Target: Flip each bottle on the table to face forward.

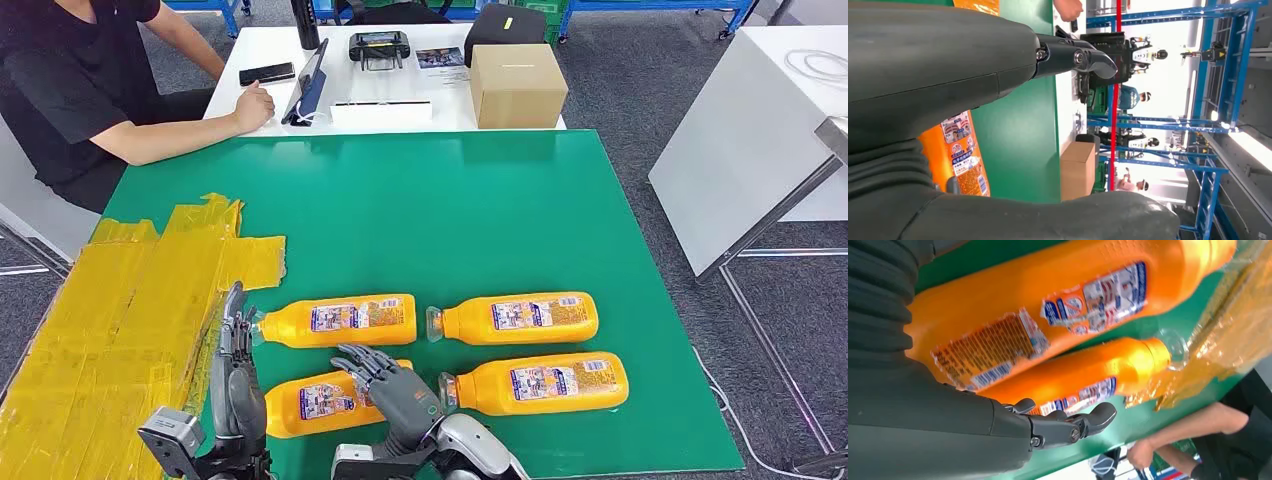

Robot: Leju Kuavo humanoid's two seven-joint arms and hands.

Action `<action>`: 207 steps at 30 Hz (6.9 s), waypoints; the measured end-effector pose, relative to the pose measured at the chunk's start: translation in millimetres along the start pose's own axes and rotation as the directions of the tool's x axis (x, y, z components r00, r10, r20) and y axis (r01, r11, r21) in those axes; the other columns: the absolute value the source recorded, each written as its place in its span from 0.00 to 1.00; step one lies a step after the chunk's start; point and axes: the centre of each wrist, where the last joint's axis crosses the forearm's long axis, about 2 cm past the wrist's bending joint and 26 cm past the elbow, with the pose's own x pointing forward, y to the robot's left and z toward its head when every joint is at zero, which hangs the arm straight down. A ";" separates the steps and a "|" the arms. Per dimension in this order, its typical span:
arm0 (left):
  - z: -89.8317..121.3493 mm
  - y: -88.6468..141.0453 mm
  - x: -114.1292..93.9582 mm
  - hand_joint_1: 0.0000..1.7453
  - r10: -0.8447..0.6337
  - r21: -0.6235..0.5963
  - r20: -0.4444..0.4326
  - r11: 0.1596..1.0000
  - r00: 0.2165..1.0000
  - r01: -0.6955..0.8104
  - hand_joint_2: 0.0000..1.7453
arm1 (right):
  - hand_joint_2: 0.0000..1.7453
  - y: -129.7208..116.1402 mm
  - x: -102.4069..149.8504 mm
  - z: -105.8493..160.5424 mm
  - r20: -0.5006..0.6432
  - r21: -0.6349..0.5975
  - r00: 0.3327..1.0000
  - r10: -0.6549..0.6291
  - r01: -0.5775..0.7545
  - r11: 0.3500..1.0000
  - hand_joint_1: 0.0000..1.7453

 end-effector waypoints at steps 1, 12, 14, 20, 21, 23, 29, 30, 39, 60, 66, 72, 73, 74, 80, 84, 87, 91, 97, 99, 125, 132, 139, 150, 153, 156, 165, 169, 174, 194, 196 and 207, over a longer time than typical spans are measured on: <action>0.0 0.0 -0.1 0.00 0.000 0.000 0.000 1.000 1.000 0.000 0.00 | 1.00 0.3 -0.5 0.1 0.000 0.003 1.000 0.002 -0.002 1.000 0.00; 0.1 0.4 -1.5 0.00 0.009 -0.006 -0.006 1.000 1.000 -0.009 0.00 | 1.00 -4.0 -8.6 -5.8 -0.046 0.108 0.995 0.085 -0.080 0.991 0.00; -0.1 0.2 -1.5 0.00 0.014 -0.009 -0.006 1.000 1.000 -0.014 0.00 | 1.00 -9.4 -13.5 -9.9 -0.057 0.147 0.992 0.113 -0.103 0.984 0.46; -2.4 1.2 -2.6 0.00 0.025 -0.014 -0.005 1.000 1.000 -0.025 0.00 | 1.00 -34.5 -38.7 -28.1 -0.066 0.309 0.970 0.234 -0.203 0.929 1.00; -3.1 1.4 -2.9 0.00 0.026 -0.013 -0.004 1.000 1.000 -0.026 0.00 | 1.00 -38.2 -42.5 -30.7 -0.065 0.331 0.966 0.250 -0.216 0.919 1.00; -4.0 2.0 -3.2 0.00 0.027 -0.012 -0.003 1.000 1.000 -0.027 0.00 | 1.00 -44.8 -47.8 -35.9 -0.061 0.363 0.959 0.276 -0.237 0.901 1.00; -4.1 3.8 -4.3 0.00 0.033 -0.002 -0.006 0.999 0.999 -0.033 0.00 | 1.00 -55.5 -58.3 -45.7 -0.059 0.450 0.941 0.334 -0.274 0.850 1.00; -4.1 3.9 -4.4 0.00 0.034 0.000 -0.006 0.999 0.999 -0.034 0.00 | 1.00 -56.6 -59.3 -46.9 -0.058 0.460 0.938 0.341 -0.278 0.844 1.00; -4.3 4.1 -5.5 0.00 0.039 0.003 -0.010 0.999 0.999 -0.039 0.00 | 1.00 -60.7 -63.5 -52.1 -0.054 0.497 0.927 0.370 -0.296 0.816 1.00; -6.2 65.2 41.6 0.00 -0.205 0.684 0.021 0.717 0.978 0.135 0.00 | 1.00 -33.7 -48.4 -55.5 -0.174 0.428 0.943 0.285 -0.188 0.884 1.00; 0.1 74.1 46.0 0.00 -0.255 0.741 -0.018 0.645 0.967 0.185 0.00 | 1.00 -36.2 -52.3 -53.9 -0.177 0.423 0.951 0.252 -0.158 0.892 1.00; 3.1 76.1 46.1 0.00 -0.208 0.763 -0.015 0.630 0.978 0.145 0.00 | 1.00 -25.6 -51.5 -45.1 -0.171 0.306 0.981 0.093 -0.037 0.951 1.00; 3.7 76.9 46.0 0.00 -0.199 0.765 -0.013 0.629 0.980 0.138 0.00 | 1.00 -20.1 -48.4 -41.4 -0.155 0.264 0.987 0.041 0.001 0.965 1.00; 4.5 77.8 45.9 0.00 -0.193 0.768 -0.012 0.627 0.981 0.133 0.00 | 1.00 -14.2 -43.4 -37.2 -0.133 0.223 0.991 -0.011 0.041 0.974 1.00; 10.8 82.8 46.9 0.00 -0.215 0.777 -0.035 0.608 0.976 0.162 0.00 | 1.00 12.7 1.5 -6.7 0.035 0.051 0.959 -0.280 0.278 0.959 1.00; 12.7 85.0 49.2 0.00 -0.245 0.773 -0.042 0.606 0.969 0.187 0.00 | 1.00 3.1 20.8 1.6 0.129 -0.039 0.930 -0.344 0.352 0.935 1.00; 12.9 85.9 50.1 0.00 -0.254 0.773 -0.042 0.604 0.966 0.192 0.00 | 1.00 -3.7 27.6 4.9 0.168 -0.081 0.918 -0.359 0.376 0.923 1.00; 13.7 86.2 52.1 0.00 -0.265 0.770 -0.041 0.606 0.963 0.200 0.25 | 1.00 -9.9 34.9 11.3 0.237 -0.132 0.897 -0.373 0.411 0.902 1.00; 16.0 76.0 37.0 0.00 0.069 0.629 0.091 0.769 0.993 -0.111 1.00 | 1.00 -20.3 41.2 17.8 0.293 -0.203 0.868 -0.401 0.466 0.861 1.00; 16.9 69.2 27.0 0.00 0.206 0.563 0.104 0.794 0.973 -0.228 1.00 | 1.00 -24.8 39.8 19.1 0.309 -0.222 0.859 -0.409 0.483 0.847 1.00; 19.6 23.9 11.9 0.00 0.477 0.145 0.025 0.868 0.878 -0.475 1.00 | 1.00 -42.2 31.0 15.8 0.350 -0.302 0.830 -0.435 0.539 0.786 1.00; 18.0 16.3 12.6 0.00 0.512 0.109 0.008 0.854 0.859 -0.510 1.00 | 1.00 -40.0 31.4 8.5 0.325 -0.291 0.838 -0.439 0.530 0.797 1.00; 17.9 9.0 13.0 0.00 0.616 0.050 -0.029 0.787 0.787 -0.615 1.00 | 1.00 -37.1 27.6 1.1 0.296 -0.281 0.846 -0.444 0.521 0.806 1.00; 21.8 6.3 10.1 0.00 0.683 0.046 -0.076 0.730 0.727 -0.682 1.00 | 1.00 -30.2 28.1 -5.2 0.240 -0.265 0.882 -0.406 0.462 0.846 1.00; 22.8 6.1 9.5 0.00 0.685 0.048 -0.082 0.728 0.724 -0.683 1.00 | 1.00 -24.8 33.0 -7.7 0.229 -0.238 0.891 -0.393 0.442 0.865 1.00; 23.8 6.0 9.2 0.00 0.675 0.047 -0.091 0.737 0.732 -0.674 1.00 | 1.00 -20.0 37.8 -11.4 0.225 -0.204 0.897 -0.381 0.426 0.882 1.00; 25.6 3.2 9.1 0.00 0.658 0.046 -0.101 0.753 0.746 -0.657 1.00 | 1.00 -10.8 41.6 -22.8 0.219 -0.123 0.905 -0.364 0.395 0.910 1.00; 25.1 -0.5 9.5 0.00 0.658 0.035 -0.109 0.752 0.745 -0.659 1.00 | 1.00 -5.8 40.4 -26.0 0.208 -0.093 0.909 -0.360 0.385 0.918 1.00; 24.9 -2.0 9.5 0.00 0.655 0.037 -0.112 0.754 0.747 -0.656 1.00 | 1.00 -1.2 39.5 -28.2 0.198 -0.067 0.914 -0.354 0.373 0.926 1.00; 26.9 0.3 8.0 1.00 0.627 0.036 -0.104 0.778 0.772 -0.628 1.00 | 1.00 8.6 31.8 -39.6 0.158 -0.024 0.929 -0.336 0.343 0.939 1.00; 26.7 0.4 7.6 1.00 0.624 0.036 -0.102 0.781 0.775 -0.624 1.00 | 1.00 8.7 31.6 -39.7 0.158 -0.028 0.930 -0.331 0.339 0.940 1.00; 26.0 0.1 7.3 1.00 0.608 0.034 -0.099 0.793 0.788 -0.608 1.00 | 1.00 8.7 31.2 -39.8 0.156 -0.037 0.935 -0.318 0.327 0.944 1.00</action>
